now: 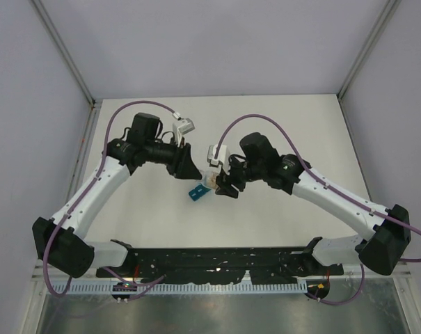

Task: Sort the pills into containers

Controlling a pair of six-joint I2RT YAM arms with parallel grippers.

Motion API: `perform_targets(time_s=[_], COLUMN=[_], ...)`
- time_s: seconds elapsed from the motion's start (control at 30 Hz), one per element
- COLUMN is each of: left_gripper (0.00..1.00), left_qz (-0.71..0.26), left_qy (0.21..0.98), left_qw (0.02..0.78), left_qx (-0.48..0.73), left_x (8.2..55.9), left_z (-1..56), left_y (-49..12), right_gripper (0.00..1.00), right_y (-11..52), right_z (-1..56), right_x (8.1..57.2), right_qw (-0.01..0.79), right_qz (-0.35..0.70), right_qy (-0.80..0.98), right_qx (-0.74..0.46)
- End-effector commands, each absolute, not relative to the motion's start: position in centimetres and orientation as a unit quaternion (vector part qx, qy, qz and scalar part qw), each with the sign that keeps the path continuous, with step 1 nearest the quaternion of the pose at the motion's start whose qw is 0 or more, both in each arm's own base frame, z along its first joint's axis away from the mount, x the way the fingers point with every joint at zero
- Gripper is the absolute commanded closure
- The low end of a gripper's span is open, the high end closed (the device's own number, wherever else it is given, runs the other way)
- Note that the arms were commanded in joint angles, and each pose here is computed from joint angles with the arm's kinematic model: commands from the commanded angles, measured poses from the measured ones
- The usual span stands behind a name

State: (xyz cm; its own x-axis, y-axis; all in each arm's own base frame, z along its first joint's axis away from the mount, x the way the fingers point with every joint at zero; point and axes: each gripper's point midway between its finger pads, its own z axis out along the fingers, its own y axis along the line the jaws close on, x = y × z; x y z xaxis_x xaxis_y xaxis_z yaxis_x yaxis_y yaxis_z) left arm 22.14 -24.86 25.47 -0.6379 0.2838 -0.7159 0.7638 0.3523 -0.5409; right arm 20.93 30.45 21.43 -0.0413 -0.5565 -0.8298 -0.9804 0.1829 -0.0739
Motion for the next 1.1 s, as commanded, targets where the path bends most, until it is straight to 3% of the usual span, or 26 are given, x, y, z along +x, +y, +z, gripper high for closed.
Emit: perform_targets(time_s=[0.0,0.53,0.8,0.93,1.07], left_gripper=[1.00,1.00,0.50,0.32,0.27], left_qz=[-0.447,-0.409,-0.412,-0.420,-0.427], left_qy=[0.718,0.674,0.681,0.682,0.681], left_qw=[0.309,0.370,0.363,0.360,0.358], left_qx=[0.435,0.491,0.485,0.478,0.475], left_x=[20.6,18.7,18.2,18.1,18.1], left_z=[27.1,26.9,26.8,26.5,26.5], left_y=[-25.5,-26.6,-26.2,-25.7,-25.4], right_gripper=[0.95,0.95,0.95,0.94,0.95], right_y=[32.8,32.6,32.1,32.1,32.0], right_z=[25.3,25.9,25.6,25.5,25.6], right_x=[18.8,18.1,18.1,18.1,18.0], right_qw=[0.400,0.353,0.360,0.360,0.361], right_qz=[0.364,0.444,0.432,0.432,0.432], right_qy=[0.590,0.581,0.585,0.585,0.584], right_qx=[-0.600,-0.584,-0.584,-0.584,-0.585])
